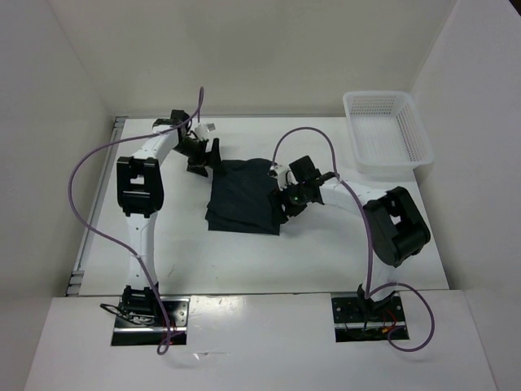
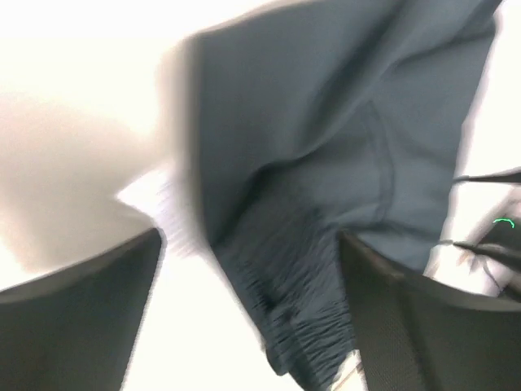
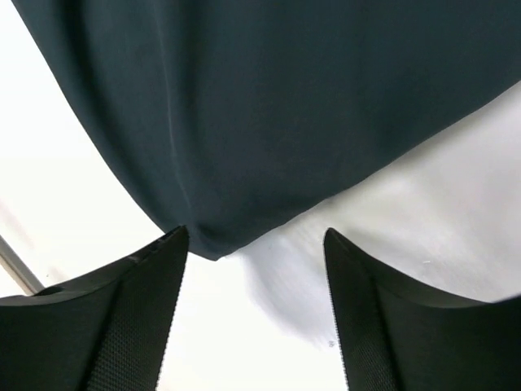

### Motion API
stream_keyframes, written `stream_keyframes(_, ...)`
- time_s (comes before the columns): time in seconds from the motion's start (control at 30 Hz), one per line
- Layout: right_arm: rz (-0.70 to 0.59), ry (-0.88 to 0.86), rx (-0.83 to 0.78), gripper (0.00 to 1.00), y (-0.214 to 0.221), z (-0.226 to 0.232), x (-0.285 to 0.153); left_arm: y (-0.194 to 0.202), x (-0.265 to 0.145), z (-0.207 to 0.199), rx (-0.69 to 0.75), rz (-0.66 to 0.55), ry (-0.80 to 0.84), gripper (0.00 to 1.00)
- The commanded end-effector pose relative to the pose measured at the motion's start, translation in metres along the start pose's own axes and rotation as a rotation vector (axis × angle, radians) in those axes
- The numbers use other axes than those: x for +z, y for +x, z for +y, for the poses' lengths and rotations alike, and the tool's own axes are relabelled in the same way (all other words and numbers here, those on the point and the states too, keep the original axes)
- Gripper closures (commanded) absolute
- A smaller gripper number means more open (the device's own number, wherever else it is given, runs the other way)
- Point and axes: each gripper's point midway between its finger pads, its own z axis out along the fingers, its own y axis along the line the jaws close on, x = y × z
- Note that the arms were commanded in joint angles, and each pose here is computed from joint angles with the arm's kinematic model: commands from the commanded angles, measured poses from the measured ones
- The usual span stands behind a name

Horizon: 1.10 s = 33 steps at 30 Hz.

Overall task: Fold and stack the shorts
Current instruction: Fold the shorts

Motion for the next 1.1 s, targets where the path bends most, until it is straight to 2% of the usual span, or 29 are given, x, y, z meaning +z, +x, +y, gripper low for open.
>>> stream_keyframes(0.0, -0.074, 0.035, -0.100, 0.26, -0.040, 0.000, -0.016, -0.011, -0.041, -0.001, 0.054, -0.081, -0.096, 0.00)
stream_keyframes(0.07, -0.080, 0.036, -0.121, 0.26, -0.045, 0.002, -0.023, -0.016, -0.062, -0.016, 0.089, -0.128, -0.110, 0.00)
stream_keyframes(0.2, -0.126, 0.098, -0.138, 0.25, -0.063, -0.007, -0.040, 0.001, -0.094, -0.053, 0.147, -0.174, -0.125, 0.00)
stream_keyframes(0.27, -0.172, 0.135, -0.145, 0.25, -0.082, -0.015, -0.049, 0.035, -0.076, -0.052, 0.135, -0.094, -0.166, 0.00)
stream_keyframes(0.33, -0.194, 0.175, -0.157, 0.25, -0.094, -0.022, -0.058, 0.051, -0.075, -0.052, 0.140, -0.080, -0.195, 0.00)
stream_keyframes(0.37, -0.219, 0.186, -0.157, 0.25, -0.106, -0.025, -0.066, 0.077, -0.062, -0.046, 0.116, -0.021, -0.199, 0.00)
stream_keyframes(0.5, -0.289, 0.266, -0.152, 0.25, -0.132, -0.044, -0.096, 0.112, -0.044, -0.033, 0.125, 0.006, -0.234, 0.00)
stream_keyframes(0.67, -0.311, 0.380, -0.202, 0.25, -0.135, -0.060, -0.121, 0.120, -0.016, -0.021, 0.147, 0.012, -0.227, 0.00)
stream_keyframes(0.83, -0.309, 0.416, -0.189, 0.25, -0.115, -0.061, -0.134, 0.117, -0.018, -0.005, 0.162, 0.001, -0.331, 0.00)
stream_keyframes(0.97, -0.323, 0.461, -0.206, 0.25, -0.105, -0.064, -0.155, 0.140, -0.017, -0.012, 0.174, 0.025, -0.323, 0.00)
stream_keyframes(1.07, -0.335, 0.545, -0.216, 0.25, -0.104, -0.081, -0.177, 0.146, -0.024, -0.035, 0.185, 0.033, -0.259, 0.00)
